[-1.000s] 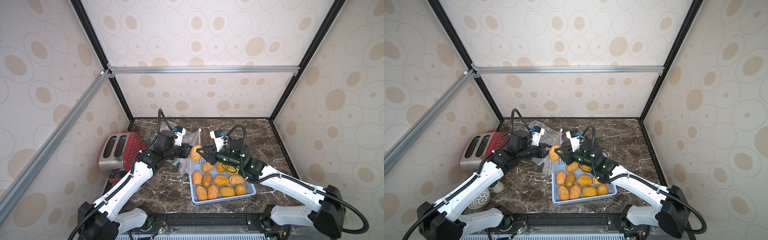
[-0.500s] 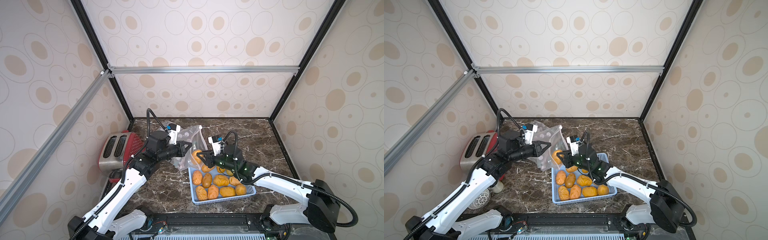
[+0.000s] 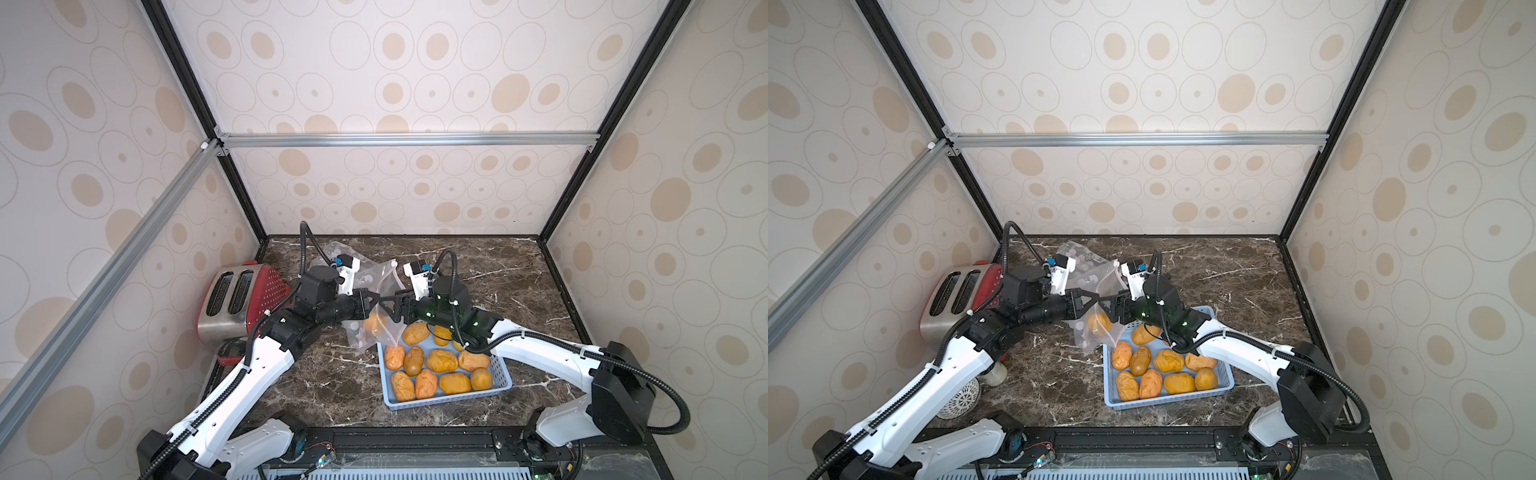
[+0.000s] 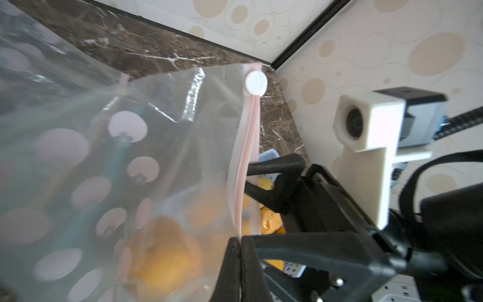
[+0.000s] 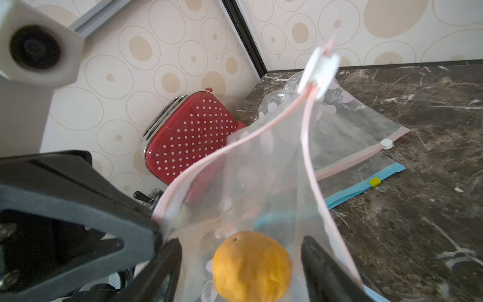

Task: Put the potatoes into a zipper bag and zip it
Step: Place the potato into the zipper food storage bag, then pick up the potato from the basket.

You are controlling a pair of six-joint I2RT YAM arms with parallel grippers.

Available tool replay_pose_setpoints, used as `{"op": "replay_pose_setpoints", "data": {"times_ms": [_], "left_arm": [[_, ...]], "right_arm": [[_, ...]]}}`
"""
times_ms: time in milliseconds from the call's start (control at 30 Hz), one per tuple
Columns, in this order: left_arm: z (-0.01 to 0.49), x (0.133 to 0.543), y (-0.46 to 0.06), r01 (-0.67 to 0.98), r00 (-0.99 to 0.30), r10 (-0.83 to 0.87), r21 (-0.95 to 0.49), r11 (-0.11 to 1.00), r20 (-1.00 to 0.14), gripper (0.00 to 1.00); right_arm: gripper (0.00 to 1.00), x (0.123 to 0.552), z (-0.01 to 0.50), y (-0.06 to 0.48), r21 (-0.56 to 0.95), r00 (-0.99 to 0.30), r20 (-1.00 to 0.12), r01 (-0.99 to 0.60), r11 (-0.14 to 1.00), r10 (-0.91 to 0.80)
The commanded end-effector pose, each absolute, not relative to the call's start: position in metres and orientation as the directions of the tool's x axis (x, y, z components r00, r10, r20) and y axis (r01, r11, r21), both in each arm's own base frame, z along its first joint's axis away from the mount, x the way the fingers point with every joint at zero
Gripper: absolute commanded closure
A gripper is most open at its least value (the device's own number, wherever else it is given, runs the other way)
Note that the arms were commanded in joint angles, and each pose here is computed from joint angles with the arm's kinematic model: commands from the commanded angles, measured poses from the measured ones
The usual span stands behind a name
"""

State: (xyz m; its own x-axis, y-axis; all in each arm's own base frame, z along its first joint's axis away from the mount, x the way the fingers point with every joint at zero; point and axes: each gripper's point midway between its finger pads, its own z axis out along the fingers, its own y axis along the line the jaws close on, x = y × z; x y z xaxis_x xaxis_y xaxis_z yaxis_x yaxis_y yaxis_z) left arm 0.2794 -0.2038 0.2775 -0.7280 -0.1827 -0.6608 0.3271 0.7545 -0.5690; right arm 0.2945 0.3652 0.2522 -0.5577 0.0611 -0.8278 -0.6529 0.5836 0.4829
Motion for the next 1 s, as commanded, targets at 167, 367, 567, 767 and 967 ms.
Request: {"op": "replay_pose_setpoints", "data": {"times_ms": [167, 367, 567, 767, 967], "left_arm": [[0.297, 0.291, -0.127, 0.171, -0.64, -0.032, -0.182, 0.968, -0.768, 1.0], [0.3, 0.285, -0.076, 0.005, -0.653, 0.036, 0.044, 0.999, -0.756, 1.0], [0.262, 0.283, -0.075, 0.02, -0.721, 0.079, 0.093, 0.995, -0.689, 1.0], [0.206, 0.28, -0.157, 0.292, -0.756, 0.066, -0.245, 0.924, -0.652, 1.0], [0.149, 0.272, -0.172, 0.336, -0.8, 0.104, -0.298, 0.893, -0.591, 1.0]], "right_arm": [[0.22, 0.27, 0.317, 0.335, 0.324, -0.362, -0.932, -0.801, 0.503, 0.023], [0.23, 0.278, 0.293, 0.284, 0.289, -0.372, -0.928, -0.684, 0.67, 0.02], [0.27, 0.288, 0.236, 0.251, 0.404, -0.539, -0.84, -0.541, 0.737, 0.065], [0.32, 0.28, 0.19, 0.267, 0.492, -0.72, -0.694, -0.478, 0.727, -0.004], [0.34, 0.275, 0.148, 0.267, 0.454, -0.825, -0.549, -0.428, 0.782, -0.132]]}}
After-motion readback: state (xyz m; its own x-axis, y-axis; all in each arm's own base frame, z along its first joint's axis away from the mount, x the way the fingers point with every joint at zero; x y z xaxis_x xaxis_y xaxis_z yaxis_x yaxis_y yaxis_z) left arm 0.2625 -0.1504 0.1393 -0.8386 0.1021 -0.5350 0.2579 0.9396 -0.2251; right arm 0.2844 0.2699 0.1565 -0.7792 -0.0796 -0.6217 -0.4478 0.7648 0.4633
